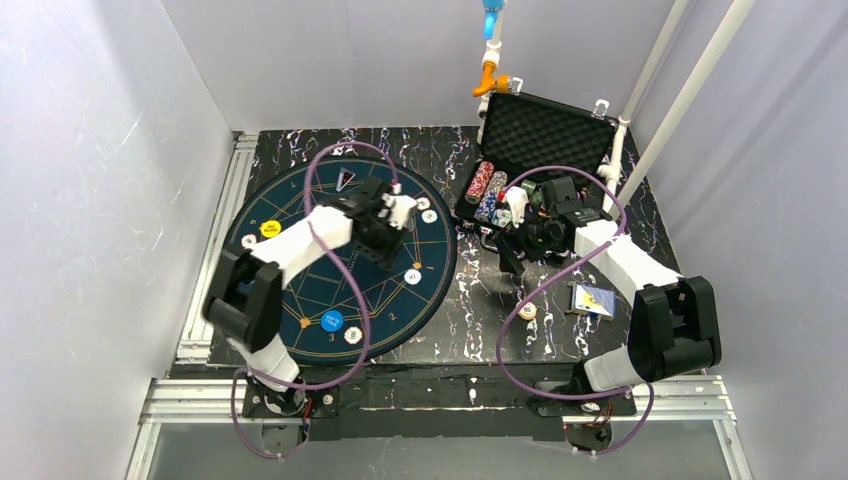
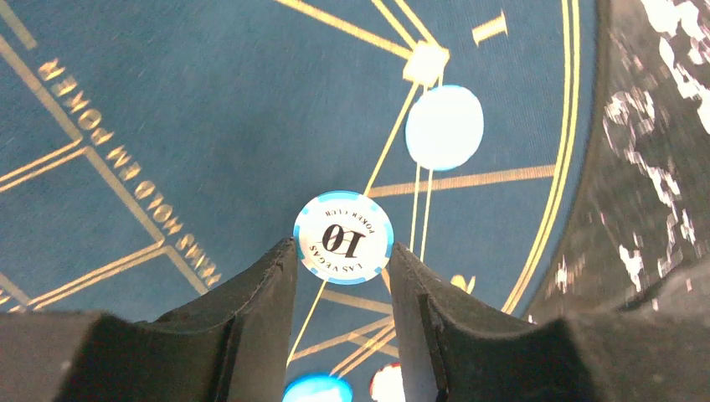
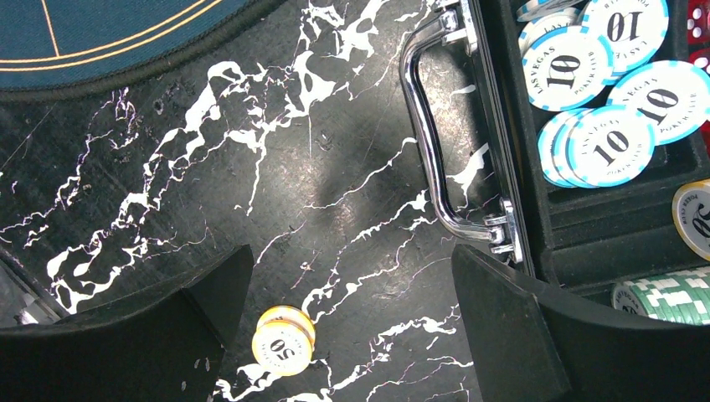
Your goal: Distribute texas hold em gaming equipment
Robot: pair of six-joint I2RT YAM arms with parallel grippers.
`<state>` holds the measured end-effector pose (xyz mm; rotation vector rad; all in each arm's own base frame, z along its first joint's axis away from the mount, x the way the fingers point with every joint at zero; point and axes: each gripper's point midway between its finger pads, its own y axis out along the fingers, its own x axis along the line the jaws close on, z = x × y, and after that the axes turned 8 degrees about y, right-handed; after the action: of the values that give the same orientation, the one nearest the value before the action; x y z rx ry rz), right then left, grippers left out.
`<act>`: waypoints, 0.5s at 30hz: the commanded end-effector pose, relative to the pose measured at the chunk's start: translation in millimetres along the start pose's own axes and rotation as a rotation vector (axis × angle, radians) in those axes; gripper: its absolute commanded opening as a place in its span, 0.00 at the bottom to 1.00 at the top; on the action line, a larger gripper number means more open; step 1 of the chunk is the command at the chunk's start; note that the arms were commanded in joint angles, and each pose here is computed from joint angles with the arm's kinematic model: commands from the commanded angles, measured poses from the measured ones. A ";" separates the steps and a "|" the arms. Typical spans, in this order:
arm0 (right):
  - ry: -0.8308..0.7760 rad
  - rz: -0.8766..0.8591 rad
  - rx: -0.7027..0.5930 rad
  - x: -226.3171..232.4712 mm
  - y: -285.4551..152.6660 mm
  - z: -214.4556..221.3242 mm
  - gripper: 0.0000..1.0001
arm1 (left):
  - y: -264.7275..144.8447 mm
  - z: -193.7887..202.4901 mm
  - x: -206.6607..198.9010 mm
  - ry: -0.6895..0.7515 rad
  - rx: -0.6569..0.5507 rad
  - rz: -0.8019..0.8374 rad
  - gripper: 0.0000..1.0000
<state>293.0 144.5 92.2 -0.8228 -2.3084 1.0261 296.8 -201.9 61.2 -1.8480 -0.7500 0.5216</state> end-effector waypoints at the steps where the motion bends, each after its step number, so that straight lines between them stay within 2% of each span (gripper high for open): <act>1: -0.014 -0.014 -0.030 0.1 -2.7 -10.2 0.98 | -62.2 30.1 -3.5 0.128 -0.086 0.189 0.17; 8: -0.015 -0.020 -0.027 0.9 -1.9 -9.4 0.98 | -112.7 116.4 -11.7 0.288 -0.082 0.335 0.14; 15: -0.016 -0.022 -0.024 1.3 -1.3 -9.1 0.98 | -112.6 192.8 -32.1 0.401 0.009 0.340 0.12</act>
<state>292.2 145.9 92.6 -0.8109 -2.3146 1.0212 161.7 -77.9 101.9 -2.0120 -0.3429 0.3882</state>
